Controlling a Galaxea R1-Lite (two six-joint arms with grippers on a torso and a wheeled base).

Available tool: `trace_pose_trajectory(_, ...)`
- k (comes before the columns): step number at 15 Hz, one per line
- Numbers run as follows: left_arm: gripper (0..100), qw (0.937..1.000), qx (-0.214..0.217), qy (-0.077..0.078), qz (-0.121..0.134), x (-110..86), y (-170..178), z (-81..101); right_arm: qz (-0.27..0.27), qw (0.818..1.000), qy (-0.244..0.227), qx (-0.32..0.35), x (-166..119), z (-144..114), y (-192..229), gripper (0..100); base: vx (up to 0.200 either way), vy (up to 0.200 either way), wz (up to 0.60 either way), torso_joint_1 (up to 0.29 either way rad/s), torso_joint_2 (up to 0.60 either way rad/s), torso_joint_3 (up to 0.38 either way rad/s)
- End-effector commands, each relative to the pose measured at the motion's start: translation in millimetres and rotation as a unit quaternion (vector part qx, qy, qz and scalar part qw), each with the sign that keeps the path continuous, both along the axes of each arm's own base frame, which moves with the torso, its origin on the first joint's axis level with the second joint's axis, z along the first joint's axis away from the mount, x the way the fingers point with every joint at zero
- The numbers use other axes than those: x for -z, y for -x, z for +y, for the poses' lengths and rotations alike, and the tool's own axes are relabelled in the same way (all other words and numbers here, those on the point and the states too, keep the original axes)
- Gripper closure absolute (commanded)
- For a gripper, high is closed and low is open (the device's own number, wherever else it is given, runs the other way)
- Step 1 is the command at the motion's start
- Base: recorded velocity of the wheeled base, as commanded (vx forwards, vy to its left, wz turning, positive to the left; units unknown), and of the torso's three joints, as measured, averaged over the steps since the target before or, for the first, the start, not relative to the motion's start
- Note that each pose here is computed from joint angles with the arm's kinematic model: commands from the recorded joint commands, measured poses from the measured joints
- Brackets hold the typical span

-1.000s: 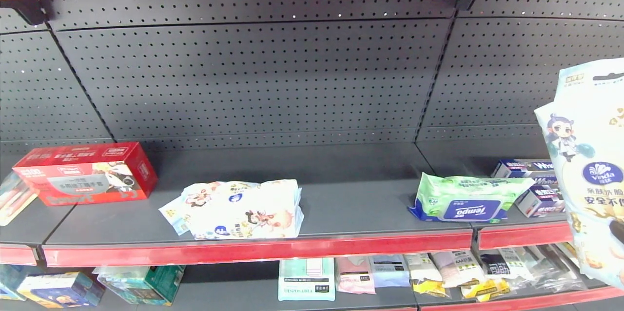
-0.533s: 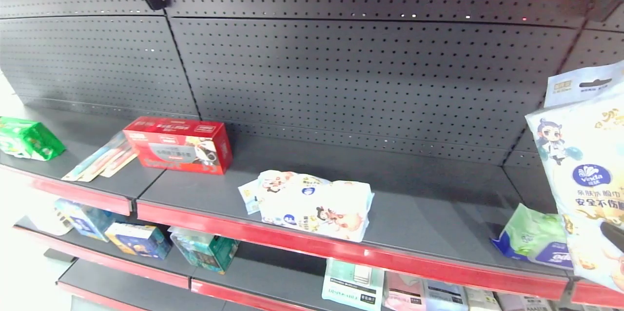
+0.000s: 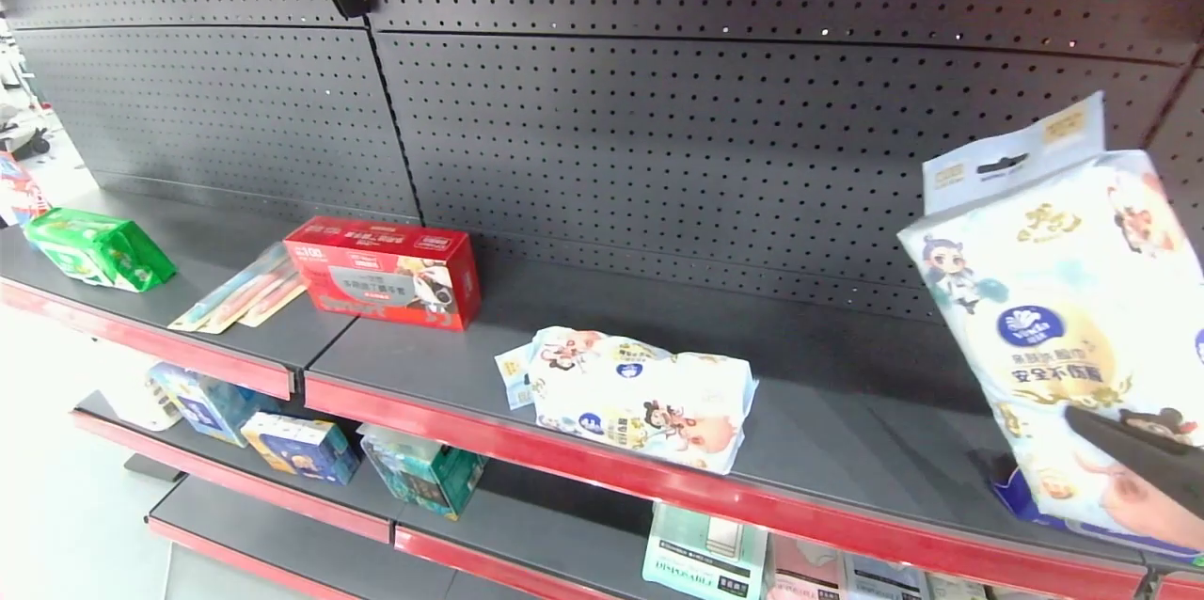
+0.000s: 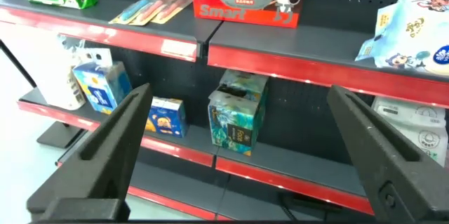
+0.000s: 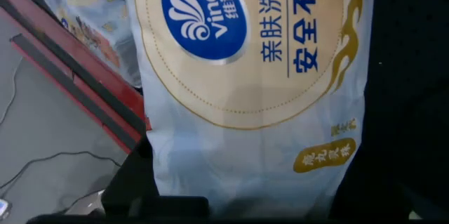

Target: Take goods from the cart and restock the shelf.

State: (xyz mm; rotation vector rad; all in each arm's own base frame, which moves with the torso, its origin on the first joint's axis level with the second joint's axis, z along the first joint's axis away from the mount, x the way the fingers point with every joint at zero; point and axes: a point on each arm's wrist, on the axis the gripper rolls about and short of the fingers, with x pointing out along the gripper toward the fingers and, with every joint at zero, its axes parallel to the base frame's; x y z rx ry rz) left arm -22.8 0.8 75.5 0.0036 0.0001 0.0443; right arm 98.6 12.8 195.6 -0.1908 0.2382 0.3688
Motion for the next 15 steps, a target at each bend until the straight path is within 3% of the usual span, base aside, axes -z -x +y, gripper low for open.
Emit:
trace_pose_trajectory(1, 0, 1.0000, 0.000, 0.000, 0.001, 0.0, 0, 0.0, 0.055, 0.995, 0.019, -0.078, 11, 13, -44, 100, 0.000, 0.000, 0.00, 0.000, 0.00, 0.000)
trace_pose_trajectory(4, 0, 1.0000, 0.000, 0.000, 0.000, -0.2, 0, 0.0, 0.072, 0.986, 0.056, -0.139, 27, 27, -79, 100, 0.000, 0.000, 0.00, 0.000, 0.00, 0.000)
trace_pose_trajectory(6, 0, 1.0000, 0.000, 0.000, 0.001, 0.0, 0, 0.0, 0.080, 0.983, 0.056, -0.155, 28, 32, -99, 100, 0.000, 0.000, 0.00, 0.000, 0.00, 0.000)
trace_pose_trajectory(11, 0, 1.0000, 0.000, 0.000, 0.001, 0.0, 0, 0.0, 0.086, 0.977, 0.091, -0.170, 37, 38, -149, 100, 0.000, 0.000, 0.00, 0.000, 0.00, 0.000)
trace_pose_trajectory(15, 0, 1.0000, 0.000, 0.000, 0.000, -0.2, 0, 0.0, 0.072, 0.976, 0.108, -0.175, 51, 26, -183, 100, 0.000, 0.000, 0.00, 0.000, 0.00, 0.000)
